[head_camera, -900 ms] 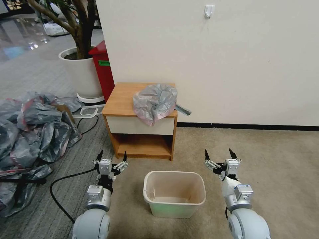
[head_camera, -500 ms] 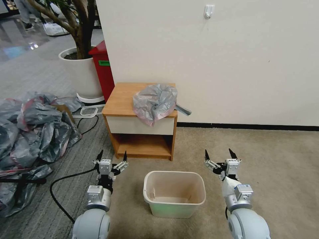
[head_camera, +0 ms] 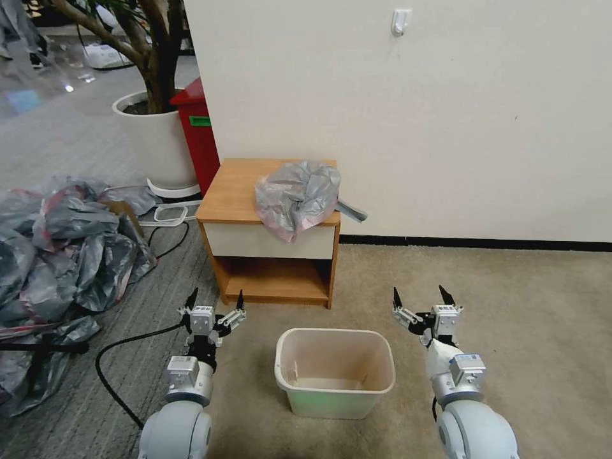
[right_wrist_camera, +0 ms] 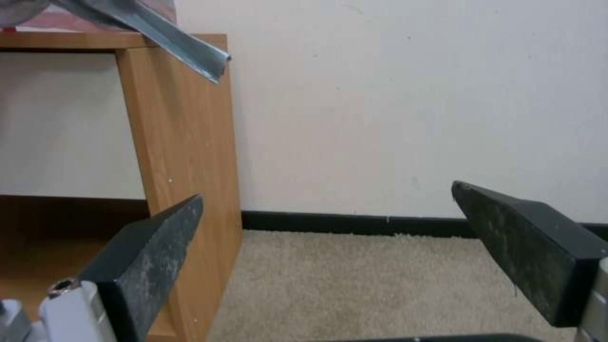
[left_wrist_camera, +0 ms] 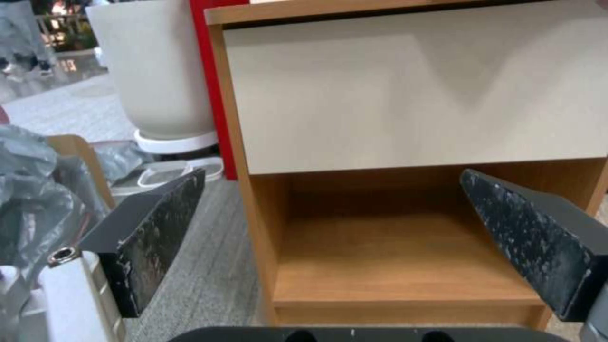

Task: Pick up the garbage bag from the table and place it over the trash can.

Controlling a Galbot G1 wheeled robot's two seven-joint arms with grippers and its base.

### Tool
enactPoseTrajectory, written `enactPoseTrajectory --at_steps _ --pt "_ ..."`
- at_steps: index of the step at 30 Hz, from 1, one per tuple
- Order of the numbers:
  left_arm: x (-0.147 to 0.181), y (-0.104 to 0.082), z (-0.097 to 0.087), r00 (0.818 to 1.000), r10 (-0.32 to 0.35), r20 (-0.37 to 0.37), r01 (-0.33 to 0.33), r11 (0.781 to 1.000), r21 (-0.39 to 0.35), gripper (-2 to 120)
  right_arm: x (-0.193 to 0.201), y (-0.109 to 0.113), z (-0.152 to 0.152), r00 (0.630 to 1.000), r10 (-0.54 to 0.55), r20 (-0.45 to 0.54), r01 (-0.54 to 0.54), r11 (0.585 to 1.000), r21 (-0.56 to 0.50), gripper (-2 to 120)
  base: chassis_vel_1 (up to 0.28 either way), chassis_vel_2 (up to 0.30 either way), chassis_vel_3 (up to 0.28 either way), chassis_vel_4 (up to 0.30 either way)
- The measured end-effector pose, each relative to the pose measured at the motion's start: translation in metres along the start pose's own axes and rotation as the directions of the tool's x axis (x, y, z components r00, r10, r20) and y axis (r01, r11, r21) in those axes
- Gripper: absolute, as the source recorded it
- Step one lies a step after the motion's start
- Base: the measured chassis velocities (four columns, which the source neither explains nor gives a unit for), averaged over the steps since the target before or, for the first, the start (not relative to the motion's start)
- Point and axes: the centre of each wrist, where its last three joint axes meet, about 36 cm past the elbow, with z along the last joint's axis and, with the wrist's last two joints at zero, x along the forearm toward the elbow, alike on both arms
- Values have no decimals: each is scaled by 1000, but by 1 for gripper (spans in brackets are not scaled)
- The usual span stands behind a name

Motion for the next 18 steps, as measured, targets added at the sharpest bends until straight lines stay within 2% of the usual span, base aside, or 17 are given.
enactPoseTrajectory --at_steps 14,17,18 --pt "0 1 -2 1000 1 2 -1 1000 0 100 2 0 -1 1000 1 1 -1 1000 -1 100 0 0 0 0" --pt "8 8 -25 1000 -5 9 5 1000 7 100 21 6 -19 1000 22 15 -22 1000 -22 100 0 0 0 0" --pt "8 8 -25 1000 -5 9 5 1000 7 100 21 6 -19 1000 22 15 -22 1000 -22 100 0 0 0 0"
